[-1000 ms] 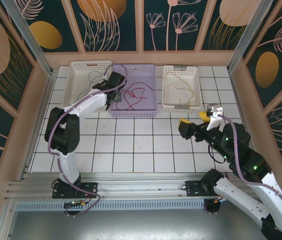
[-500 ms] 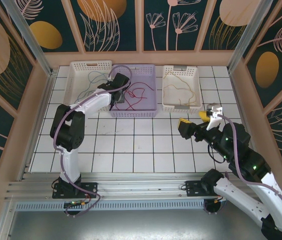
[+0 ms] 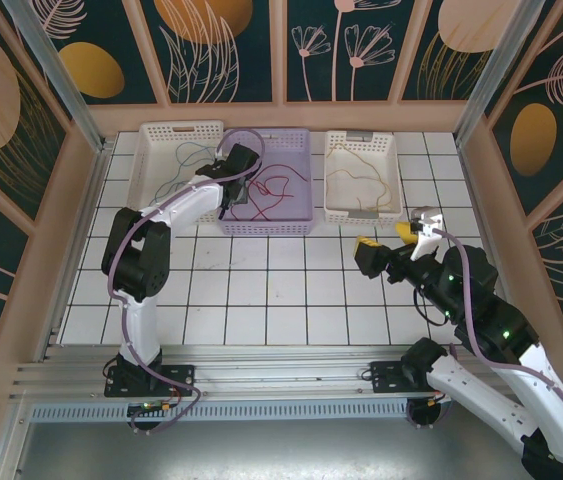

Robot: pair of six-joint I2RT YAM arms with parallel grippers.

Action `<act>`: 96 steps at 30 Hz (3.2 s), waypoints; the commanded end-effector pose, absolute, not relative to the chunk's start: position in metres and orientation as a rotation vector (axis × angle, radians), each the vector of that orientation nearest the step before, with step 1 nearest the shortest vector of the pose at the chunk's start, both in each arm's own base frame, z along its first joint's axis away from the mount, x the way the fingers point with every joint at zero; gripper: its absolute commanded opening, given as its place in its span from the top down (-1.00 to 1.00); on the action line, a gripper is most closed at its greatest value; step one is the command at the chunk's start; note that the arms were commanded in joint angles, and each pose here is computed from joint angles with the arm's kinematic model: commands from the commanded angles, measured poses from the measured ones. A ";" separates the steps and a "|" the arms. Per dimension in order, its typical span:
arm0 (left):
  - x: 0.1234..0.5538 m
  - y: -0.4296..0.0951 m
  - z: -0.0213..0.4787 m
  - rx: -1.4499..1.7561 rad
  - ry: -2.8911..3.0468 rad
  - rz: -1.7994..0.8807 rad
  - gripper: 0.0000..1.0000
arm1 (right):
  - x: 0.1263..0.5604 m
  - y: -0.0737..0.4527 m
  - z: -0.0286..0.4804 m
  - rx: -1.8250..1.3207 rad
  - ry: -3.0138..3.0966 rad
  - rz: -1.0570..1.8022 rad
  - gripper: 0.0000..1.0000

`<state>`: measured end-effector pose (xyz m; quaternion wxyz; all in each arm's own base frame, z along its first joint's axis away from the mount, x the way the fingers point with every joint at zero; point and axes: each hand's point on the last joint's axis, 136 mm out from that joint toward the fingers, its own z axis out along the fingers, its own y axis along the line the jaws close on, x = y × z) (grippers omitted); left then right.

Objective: Untangle the cables
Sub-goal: Move the cable to the container.

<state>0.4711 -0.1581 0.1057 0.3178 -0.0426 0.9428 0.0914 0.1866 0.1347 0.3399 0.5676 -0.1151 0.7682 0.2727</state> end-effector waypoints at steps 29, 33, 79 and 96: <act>0.477 -0.155 0.098 -0.084 2.493 0.337 0.48 | 0.183 0.137 0.345 -0.290 1.772 0.662 -0.98; 0.478 -0.155 0.104 -0.086 2.484 0.334 0.50 | 0.183 0.137 0.346 -0.292 1.769 0.663 -0.98; 0.480 -0.153 0.085 -0.008 2.491 0.504 0.46 | 0.182 0.136 0.341 -0.293 1.771 0.660 -0.98; 0.482 -0.155 0.093 -0.021 2.478 0.489 0.62 | 0.181 0.135 0.343 -0.293 1.767 0.663 -0.98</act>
